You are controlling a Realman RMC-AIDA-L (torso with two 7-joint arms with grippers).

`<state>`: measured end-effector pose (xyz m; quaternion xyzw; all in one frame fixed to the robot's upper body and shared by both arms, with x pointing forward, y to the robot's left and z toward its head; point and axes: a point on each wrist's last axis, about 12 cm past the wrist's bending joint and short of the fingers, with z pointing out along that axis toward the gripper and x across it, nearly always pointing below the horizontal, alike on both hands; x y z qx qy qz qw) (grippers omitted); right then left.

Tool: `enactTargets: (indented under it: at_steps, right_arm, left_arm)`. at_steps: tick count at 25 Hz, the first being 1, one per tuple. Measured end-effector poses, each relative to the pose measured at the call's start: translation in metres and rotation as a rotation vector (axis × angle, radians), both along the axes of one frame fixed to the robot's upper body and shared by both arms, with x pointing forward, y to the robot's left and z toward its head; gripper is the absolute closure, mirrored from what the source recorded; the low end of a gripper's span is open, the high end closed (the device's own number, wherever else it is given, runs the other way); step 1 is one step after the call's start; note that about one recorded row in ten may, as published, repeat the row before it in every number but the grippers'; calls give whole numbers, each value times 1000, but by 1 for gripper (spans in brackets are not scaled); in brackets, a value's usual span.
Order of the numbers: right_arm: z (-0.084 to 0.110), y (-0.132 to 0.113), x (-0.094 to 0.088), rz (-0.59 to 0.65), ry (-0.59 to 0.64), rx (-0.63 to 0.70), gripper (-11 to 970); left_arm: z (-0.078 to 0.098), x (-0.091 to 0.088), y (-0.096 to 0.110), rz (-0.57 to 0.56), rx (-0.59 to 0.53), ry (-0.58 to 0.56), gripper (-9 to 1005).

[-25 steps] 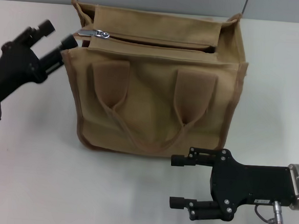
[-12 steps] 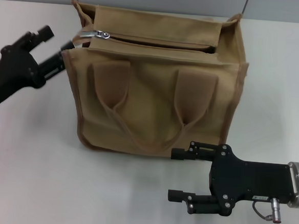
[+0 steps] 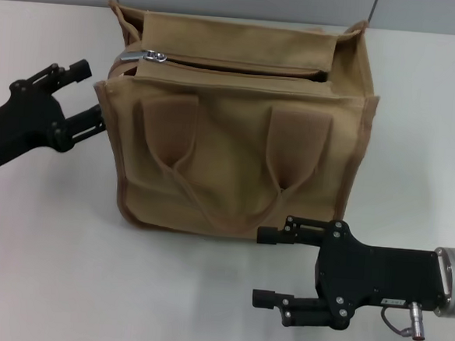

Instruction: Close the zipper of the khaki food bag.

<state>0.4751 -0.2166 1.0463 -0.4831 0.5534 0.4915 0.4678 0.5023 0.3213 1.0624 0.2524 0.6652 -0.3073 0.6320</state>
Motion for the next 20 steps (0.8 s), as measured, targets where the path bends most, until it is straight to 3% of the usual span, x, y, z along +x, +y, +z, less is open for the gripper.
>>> enactTargets:
  at_steps: [8,20]
  right_arm:
    - [-1,2,-2,-14,7,21,218]
    - [-1,1,-2,-20,7,24,218]
  left_arm:
    - [2,9,-3,91,-81,-34,224]
    - [-1,0,-8,70,-124,-46,270]
